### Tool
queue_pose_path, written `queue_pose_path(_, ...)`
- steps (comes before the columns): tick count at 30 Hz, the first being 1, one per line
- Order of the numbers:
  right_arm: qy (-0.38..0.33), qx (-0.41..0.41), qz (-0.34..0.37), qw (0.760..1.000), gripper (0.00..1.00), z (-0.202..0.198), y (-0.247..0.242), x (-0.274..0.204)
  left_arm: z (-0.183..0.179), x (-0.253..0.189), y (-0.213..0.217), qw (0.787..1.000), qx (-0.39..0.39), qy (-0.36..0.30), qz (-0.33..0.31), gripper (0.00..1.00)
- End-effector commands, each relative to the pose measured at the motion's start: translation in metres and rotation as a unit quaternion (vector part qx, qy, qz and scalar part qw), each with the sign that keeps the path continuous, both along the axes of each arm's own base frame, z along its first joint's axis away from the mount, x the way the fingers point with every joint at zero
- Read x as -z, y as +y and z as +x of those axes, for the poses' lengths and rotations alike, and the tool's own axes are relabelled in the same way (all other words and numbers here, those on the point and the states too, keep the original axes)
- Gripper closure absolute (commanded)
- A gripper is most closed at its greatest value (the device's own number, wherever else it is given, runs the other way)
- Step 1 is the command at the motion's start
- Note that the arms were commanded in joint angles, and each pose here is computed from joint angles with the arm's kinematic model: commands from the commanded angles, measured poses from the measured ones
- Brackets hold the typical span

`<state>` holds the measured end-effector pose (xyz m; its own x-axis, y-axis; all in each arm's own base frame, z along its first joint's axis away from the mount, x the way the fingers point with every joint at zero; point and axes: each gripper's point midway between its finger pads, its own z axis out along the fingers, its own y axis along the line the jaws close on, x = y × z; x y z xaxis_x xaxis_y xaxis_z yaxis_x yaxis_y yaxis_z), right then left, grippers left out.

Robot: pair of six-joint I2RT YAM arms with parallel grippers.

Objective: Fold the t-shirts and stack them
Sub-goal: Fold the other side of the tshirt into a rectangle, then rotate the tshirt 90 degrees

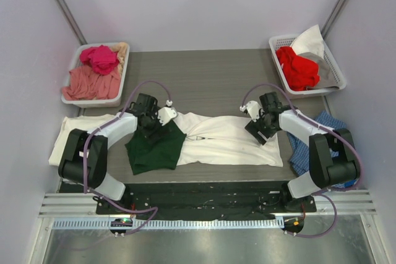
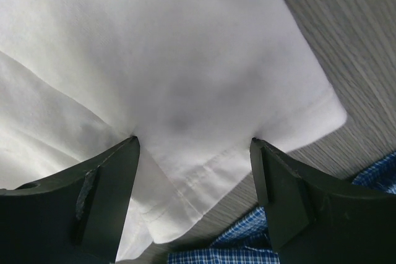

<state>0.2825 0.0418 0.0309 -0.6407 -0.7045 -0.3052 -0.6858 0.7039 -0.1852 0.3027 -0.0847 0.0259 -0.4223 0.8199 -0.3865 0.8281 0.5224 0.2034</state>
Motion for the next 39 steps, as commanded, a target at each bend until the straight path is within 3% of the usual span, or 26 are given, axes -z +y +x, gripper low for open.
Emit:
queue_pose_path(1,0.002,-0.025,0.001,1.0,0.19,-0.001,0.009,0.015,-0.001,0.013,0.003,1.0,0.002,0.026,0.008,0.14)
queue_pose_path(9,0.033,-0.052,-0.005,0.998,0.2,-0.022,0.015,0.036,0.0,0.025,0.01,0.996,0.001,0.078,0.043,0.12)
queue_pose_path(16,0.042,-0.075,-0.001,0.996,0.2,-0.033,0.022,0.033,0.036,0.032,0.01,0.993,-0.009,0.088,0.075,0.12)
queue_pose_path(26,0.049,-0.091,0.013,0.995,0.2,-0.042,0.028,0.021,0.137,0.034,-0.007,0.993,-0.025,0.058,0.101,0.12)
queue_pose_path(33,0.045,-0.106,0.024,0.993,0.2,-0.041,0.038,0.018,0.237,0.007,-0.028,0.994,-0.04,-0.038,0.095,0.12)
queue_pose_path(39,0.036,-0.128,0.037,0.99,0.2,-0.033,0.061,0.017,0.286,0.019,-0.049,0.99,-0.031,-0.092,0.107,0.12)
